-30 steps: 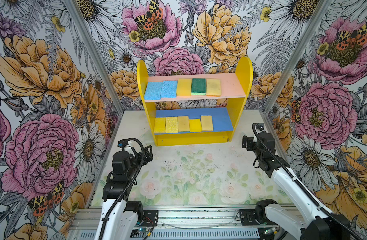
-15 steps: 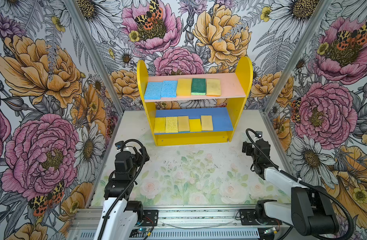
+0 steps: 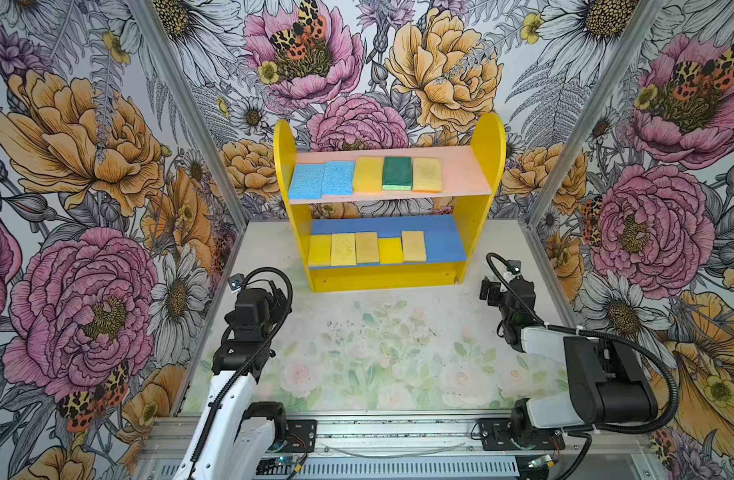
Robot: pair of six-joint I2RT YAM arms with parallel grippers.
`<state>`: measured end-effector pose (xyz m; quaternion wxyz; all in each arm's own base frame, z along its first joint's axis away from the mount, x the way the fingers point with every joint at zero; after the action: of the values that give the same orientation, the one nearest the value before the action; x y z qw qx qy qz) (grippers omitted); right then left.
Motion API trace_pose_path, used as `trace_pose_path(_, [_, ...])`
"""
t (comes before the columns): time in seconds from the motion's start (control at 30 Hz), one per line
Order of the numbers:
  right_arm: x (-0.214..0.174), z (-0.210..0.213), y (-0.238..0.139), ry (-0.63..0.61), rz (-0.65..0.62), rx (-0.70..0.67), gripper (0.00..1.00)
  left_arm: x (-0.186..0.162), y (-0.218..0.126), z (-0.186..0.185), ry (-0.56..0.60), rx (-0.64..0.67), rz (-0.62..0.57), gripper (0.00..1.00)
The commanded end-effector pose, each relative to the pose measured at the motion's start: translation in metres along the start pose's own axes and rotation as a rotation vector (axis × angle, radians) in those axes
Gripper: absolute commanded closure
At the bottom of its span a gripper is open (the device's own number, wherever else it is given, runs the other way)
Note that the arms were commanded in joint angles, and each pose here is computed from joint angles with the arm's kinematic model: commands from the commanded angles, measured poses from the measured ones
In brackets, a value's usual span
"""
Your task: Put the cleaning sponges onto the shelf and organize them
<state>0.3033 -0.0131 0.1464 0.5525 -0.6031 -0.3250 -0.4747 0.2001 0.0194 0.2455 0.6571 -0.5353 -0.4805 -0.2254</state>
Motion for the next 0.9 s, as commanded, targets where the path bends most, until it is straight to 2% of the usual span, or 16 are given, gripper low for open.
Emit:
trace_pose_path(0.0, [0.004, 0.002, 0.001, 0.028, -0.09, 0.046, 0.01, 0.007, 0.008, 0.001, 0.008, 0.05, -0.122, 0.01])
trace_pose_path(0.2, [-0.004, 0.002, 0.001, 0.027, -0.103, 0.051, 0.01, -0.007, 0.02, 0.002, 0.013, 0.058, -0.296, 0.01])
trace_pose_path(0.27, [-0.006, 0.002, 0.002, 0.025, -0.11, 0.055, 0.01, -0.007, 0.023, 0.001, 0.019, 0.052, -0.319, 0.01])
trace_pose_path(0.5, [-0.008, 0.001, 0.0, 0.03, -0.126, 0.056, 0.01, -0.006, 0.048, -0.008, 0.064, -0.024, -0.288, 0.01])
trace_pose_path(0.87, [-0.007, 0.002, 0.001, 0.026, -0.116, 0.058, 0.0, -0.016, 0.098, -0.011, 0.093, -0.019, -0.26, 0.01])
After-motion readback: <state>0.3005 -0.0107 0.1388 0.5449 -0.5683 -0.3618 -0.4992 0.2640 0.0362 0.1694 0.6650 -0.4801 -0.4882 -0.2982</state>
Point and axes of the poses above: each gripper's point midway between its finger pads, its own y axis out along the fingers, its own z axis along the line the jaws close on, x = y × z, the point moved 10 cm from there along -y, back along the fingers, and after that the axes turned 8 degrees about y, right-handed, at the moved point
